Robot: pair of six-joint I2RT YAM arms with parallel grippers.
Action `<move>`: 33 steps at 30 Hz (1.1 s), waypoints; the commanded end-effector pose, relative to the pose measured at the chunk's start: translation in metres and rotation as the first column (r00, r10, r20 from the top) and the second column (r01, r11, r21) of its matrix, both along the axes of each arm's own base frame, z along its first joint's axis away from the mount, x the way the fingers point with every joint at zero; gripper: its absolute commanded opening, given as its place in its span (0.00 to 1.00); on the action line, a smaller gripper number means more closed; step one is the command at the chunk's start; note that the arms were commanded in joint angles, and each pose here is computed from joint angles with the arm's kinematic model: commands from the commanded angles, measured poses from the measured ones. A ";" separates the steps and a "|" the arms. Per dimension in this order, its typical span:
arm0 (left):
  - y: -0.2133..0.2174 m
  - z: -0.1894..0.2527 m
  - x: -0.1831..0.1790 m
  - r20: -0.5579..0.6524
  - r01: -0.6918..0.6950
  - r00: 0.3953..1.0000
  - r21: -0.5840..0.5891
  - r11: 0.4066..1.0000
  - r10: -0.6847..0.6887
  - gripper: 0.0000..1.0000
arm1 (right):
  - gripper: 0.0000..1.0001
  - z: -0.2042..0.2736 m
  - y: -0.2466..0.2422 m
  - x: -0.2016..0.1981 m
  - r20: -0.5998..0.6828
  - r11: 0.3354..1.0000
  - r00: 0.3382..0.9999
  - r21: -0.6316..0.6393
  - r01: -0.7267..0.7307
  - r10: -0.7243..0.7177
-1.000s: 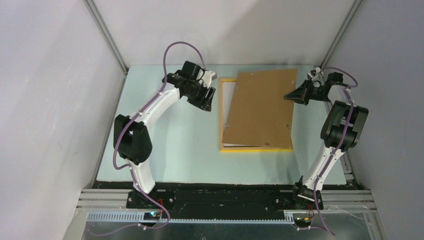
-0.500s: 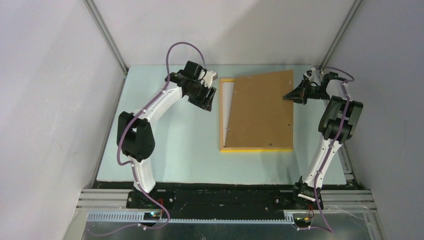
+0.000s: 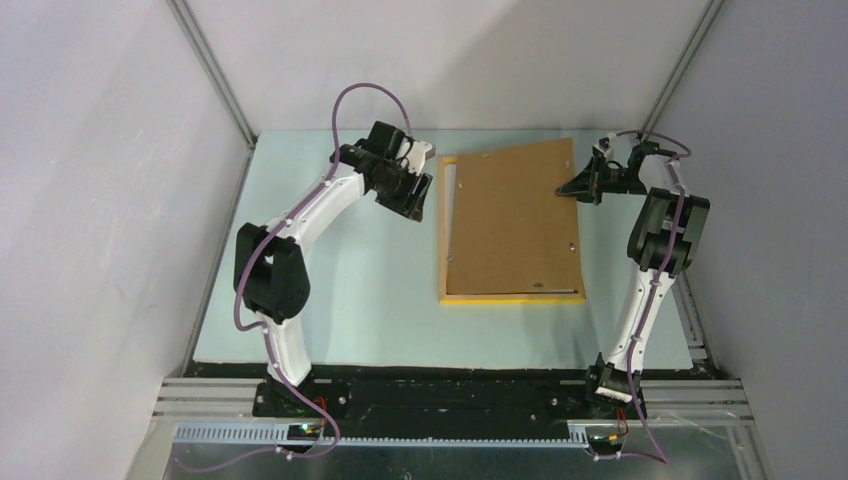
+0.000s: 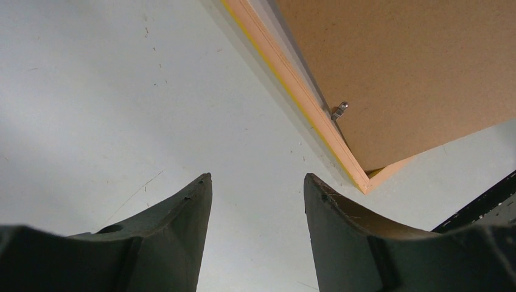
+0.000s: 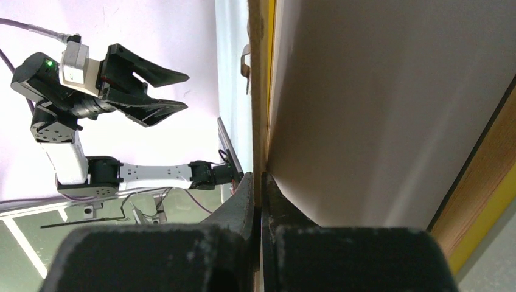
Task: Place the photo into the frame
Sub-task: Place the photo frame item in the photo frame.
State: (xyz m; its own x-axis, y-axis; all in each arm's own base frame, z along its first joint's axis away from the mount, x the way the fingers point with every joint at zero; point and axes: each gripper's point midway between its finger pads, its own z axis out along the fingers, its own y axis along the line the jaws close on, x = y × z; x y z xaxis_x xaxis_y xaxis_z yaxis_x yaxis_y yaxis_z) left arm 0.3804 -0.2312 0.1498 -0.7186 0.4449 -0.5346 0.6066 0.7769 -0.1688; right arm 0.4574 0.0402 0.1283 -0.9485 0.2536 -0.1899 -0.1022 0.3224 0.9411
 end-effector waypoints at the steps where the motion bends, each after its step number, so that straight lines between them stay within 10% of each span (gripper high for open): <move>1: -0.003 0.018 0.013 0.055 -0.010 0.998 -0.020 1.000 0.011 0.62 | 0.00 0.028 0.014 0.002 0.014 0.994 0.999 0.102 -0.034 0.032; 33: -0.005 0.012 0.015 0.040 -0.016 0.999 -0.018 1.000 0.016 0.62 | 0.00 0.008 0.029 0.014 -0.018 0.995 0.996 0.045 -0.084 0.085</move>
